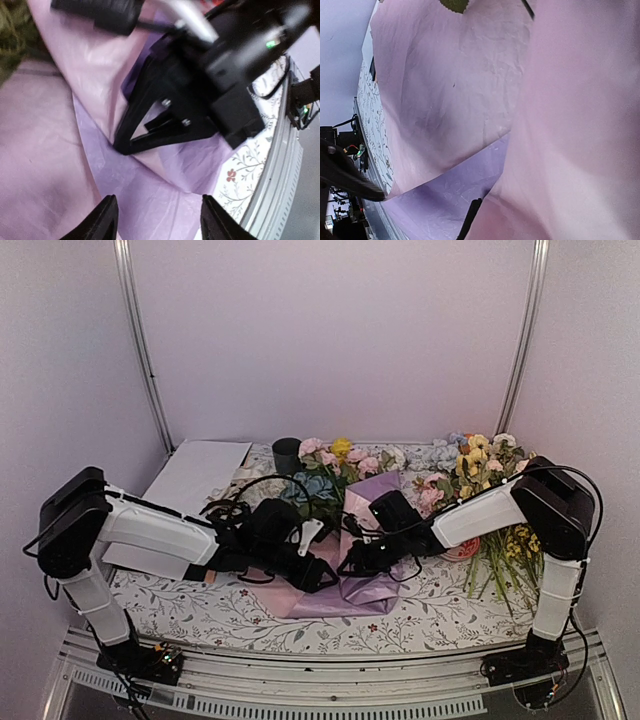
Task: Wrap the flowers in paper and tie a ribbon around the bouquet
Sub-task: Fold the one-fourth-folded wrapping paper at the center of the board, then press the fold line of the 2/3-folded wrapping paper.
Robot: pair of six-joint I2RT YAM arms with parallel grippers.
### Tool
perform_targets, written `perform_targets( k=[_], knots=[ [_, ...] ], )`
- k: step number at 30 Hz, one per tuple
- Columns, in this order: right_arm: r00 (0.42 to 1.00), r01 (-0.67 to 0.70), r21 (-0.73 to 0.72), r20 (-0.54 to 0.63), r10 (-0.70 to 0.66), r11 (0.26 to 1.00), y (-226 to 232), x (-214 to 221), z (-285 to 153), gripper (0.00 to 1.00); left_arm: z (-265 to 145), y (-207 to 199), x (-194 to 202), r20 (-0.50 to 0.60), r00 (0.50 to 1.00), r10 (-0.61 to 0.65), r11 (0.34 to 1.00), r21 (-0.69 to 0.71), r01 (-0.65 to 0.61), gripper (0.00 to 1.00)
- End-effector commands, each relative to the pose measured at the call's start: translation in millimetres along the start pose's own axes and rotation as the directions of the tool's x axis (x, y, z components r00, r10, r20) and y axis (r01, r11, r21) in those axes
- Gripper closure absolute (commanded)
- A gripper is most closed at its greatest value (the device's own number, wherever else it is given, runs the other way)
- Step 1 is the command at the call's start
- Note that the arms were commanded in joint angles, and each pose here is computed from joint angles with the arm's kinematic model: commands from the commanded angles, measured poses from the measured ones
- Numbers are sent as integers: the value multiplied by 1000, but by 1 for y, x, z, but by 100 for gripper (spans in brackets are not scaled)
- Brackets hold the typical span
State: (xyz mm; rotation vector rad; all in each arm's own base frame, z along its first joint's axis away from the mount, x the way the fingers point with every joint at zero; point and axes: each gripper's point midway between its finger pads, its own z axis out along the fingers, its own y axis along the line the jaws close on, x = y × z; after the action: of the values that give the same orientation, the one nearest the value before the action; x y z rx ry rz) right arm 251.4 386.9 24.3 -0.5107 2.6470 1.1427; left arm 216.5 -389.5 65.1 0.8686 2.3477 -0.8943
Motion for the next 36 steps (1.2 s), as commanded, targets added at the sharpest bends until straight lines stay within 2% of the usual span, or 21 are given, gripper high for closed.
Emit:
perform_targets(
  k=[1, 5, 7, 13, 17, 20, 23, 28, 29, 31, 34, 36],
  knots=[
    [1000, 0, -17, -29, -1, 1000, -5, 10, 7, 100, -38, 0, -66, 226, 974, 35, 999, 17, -40, 36],
    [999, 6, -32, -38, -7, 999, -3, 11, 8, 100, -50, 55, -106, 291, 950, -117, 990, -48, 136, 33],
    [999, 8, -40, -44, -10, 999, -2, 12, 9, 99, -49, 73, -125, 313, 936, -159, 984, -27, 176, 33],
    [999, 6, -42, -51, -8, 999, -2, 14, 9, 99, -24, 74, -184, 318, 942, -108, 994, 33, 103, 24],
    [998, 5, -42, -56, -8, 999, -2, 14, 10, 99, 21, 76, -188, 230, 969, -94, 995, 51, 84, 21],
    [998, 6, -34, -55, -8, 999, -3, 14, 8, 98, 48, 89, -171, 158, 984, -83, 996, -11, 86, 21],
    [998, 11, -30, -54, -13, 999, -3, 14, 7, 98, 62, 97, -156, 103, 991, -81, 995, -45, 86, 21],
    [998, 19, -24, -51, -20, 1000, -2, 12, 5, 98, 68, 94, -148, 77, 994, -72, 997, -37, 75, 27],
    [998, 21, -26, -50, -22, 999, -1, 12, 4, 98, 69, 92, -147, 73, 995, -66, 997, -33, 68, 29],
    [998, 26, -28, -49, -27, 999, 1, 11, 4, 97, 70, 89, -145, 67, 996, -53, 998, -17, 55, 41],
    [998, 36, -26, -50, -37, 999, 3, 9, 2, 95, 69, 83, -144, 69, 997, -44, 999, 19, 43, 77],
    [998, 45, -29, -43, -47, 999, 8, 6, -3, 91, 65, 79, -145, 82, 996, -29, 999, 34, 27, 94]
  ],
)
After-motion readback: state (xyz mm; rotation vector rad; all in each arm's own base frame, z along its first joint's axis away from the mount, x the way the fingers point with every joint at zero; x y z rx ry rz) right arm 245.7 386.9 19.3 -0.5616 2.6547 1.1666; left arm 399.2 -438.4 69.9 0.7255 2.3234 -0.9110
